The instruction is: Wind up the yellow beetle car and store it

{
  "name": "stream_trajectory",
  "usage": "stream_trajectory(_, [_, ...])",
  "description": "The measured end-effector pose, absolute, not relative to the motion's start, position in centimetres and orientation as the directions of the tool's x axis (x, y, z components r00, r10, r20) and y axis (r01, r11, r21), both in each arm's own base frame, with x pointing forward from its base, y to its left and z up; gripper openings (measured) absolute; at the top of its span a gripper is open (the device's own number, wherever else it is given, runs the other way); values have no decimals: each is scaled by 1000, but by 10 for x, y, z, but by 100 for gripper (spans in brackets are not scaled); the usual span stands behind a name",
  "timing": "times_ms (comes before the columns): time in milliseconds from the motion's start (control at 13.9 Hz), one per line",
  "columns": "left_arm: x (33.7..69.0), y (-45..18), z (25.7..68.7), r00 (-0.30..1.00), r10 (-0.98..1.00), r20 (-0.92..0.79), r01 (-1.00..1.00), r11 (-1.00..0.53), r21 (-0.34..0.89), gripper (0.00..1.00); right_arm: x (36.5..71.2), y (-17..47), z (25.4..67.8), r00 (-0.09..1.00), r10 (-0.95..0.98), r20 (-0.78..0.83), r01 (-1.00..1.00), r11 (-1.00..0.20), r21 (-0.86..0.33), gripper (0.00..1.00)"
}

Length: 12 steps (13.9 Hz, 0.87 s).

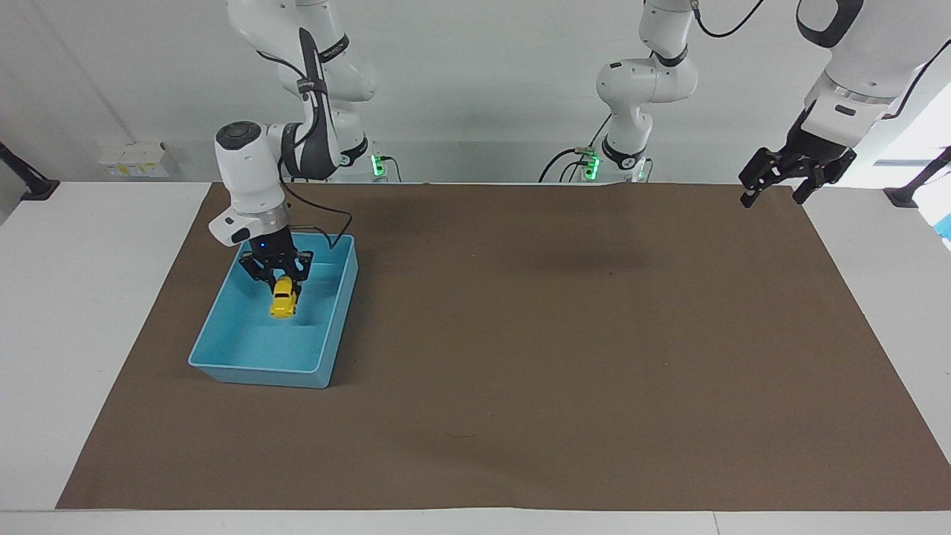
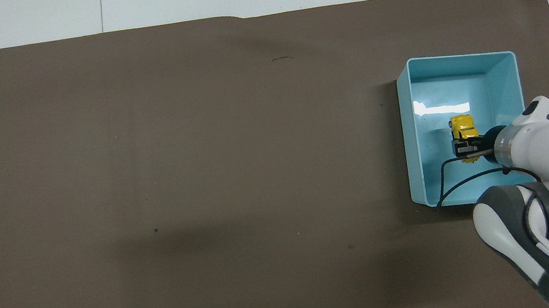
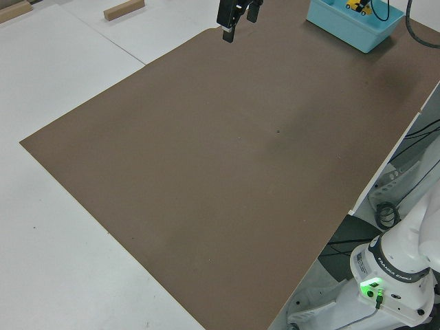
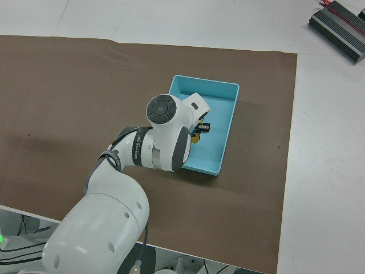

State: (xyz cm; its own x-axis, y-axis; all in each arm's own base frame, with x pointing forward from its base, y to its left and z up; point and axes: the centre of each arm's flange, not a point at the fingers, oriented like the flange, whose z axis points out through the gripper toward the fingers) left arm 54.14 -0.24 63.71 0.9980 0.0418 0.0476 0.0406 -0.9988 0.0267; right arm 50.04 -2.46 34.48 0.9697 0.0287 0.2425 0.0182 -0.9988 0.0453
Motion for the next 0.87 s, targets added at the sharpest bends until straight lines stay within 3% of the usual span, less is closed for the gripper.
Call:
stream_trajectory(578, [541, -2, 637, 998, 42, 48, 41, -999, 27, 100, 490, -23, 306, 967, 28, 254, 21, -999, 33, 45])
stream_trajectory(722, [541, -2, 637, 998, 42, 48, 41, -999, 27, 100, 492, -24, 310, 964, 28, 263, 20, -999, 34, 61])
stream_trajectory(866, [541, -2, 637, 998, 42, 48, 41, -999, 27, 100, 495, -24, 323, 963, 28, 268, 19, -999, 39, 87])
